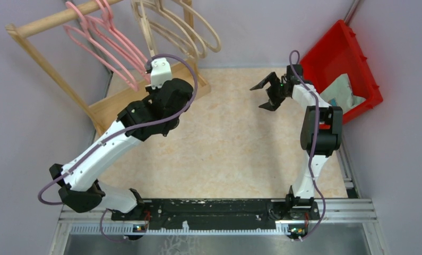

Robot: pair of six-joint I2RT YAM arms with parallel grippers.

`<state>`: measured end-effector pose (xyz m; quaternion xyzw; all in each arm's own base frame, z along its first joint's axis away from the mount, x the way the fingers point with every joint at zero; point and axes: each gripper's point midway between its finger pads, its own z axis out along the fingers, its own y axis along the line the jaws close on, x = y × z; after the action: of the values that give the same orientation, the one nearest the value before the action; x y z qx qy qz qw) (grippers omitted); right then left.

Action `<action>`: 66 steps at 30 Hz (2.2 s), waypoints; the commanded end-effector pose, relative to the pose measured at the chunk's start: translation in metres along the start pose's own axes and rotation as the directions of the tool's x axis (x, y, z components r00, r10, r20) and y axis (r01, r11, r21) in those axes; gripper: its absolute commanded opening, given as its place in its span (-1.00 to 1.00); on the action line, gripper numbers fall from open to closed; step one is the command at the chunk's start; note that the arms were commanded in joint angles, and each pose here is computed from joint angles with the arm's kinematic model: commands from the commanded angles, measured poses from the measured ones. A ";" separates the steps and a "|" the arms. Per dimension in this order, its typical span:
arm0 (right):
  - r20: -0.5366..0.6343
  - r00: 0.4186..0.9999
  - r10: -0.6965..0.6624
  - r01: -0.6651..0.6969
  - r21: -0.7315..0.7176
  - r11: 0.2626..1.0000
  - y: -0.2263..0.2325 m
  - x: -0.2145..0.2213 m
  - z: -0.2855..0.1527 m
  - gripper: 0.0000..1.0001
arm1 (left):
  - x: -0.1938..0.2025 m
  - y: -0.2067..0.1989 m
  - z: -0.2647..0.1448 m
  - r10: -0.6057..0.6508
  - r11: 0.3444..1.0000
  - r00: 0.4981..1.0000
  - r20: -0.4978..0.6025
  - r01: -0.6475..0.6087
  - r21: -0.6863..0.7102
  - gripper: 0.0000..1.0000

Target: Organize the hangers

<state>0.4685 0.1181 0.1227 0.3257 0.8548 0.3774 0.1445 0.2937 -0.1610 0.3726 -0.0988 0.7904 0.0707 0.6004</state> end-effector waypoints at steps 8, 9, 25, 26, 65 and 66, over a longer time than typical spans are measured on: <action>0.009 0.999 -0.032 0.033 -0.062 0.998 0.019 -0.005 -0.004 0.94 | -0.039 -0.011 0.046 -0.038 0.999 0.999 0.025 0.038 0.008 -1.00; 0.008 1.000 -0.029 0.030 -0.066 0.997 0.019 -0.005 -0.004 0.93 | -0.040 -0.012 0.050 -0.034 0.999 0.999 0.021 0.034 0.009 -1.00; 0.005 1.000 -0.005 0.005 -0.089 0.996 0.015 -0.007 -0.006 0.93 | -0.073 -0.031 0.098 -0.022 0.999 1.000 0.010 0.022 0.040 -1.00; 0.006 1.000 -0.004 0.004 -0.087 0.996 0.013 -0.007 -0.005 0.93 | -0.067 -0.031 0.098 -0.022 0.999 1.000 -0.002 0.022 0.039 -1.00; -0.041 0.999 0.035 -0.037 -0.066 0.997 -0.013 0.002 0.011 0.93 | 0.015 0.090 0.036 -0.171 0.963 0.981 -0.091 0.147 -0.226 -1.00; -0.042 0.999 0.034 -0.037 -0.067 0.997 -0.013 0.003 0.010 0.93 | 0.012 0.086 0.038 -0.172 0.965 0.981 -0.088 0.150 -0.214 -1.00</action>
<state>0.4606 0.1198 0.1026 0.3358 0.8425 0.4034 0.1214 0.2951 -0.0650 0.3371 -0.2237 0.8094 0.1100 0.5317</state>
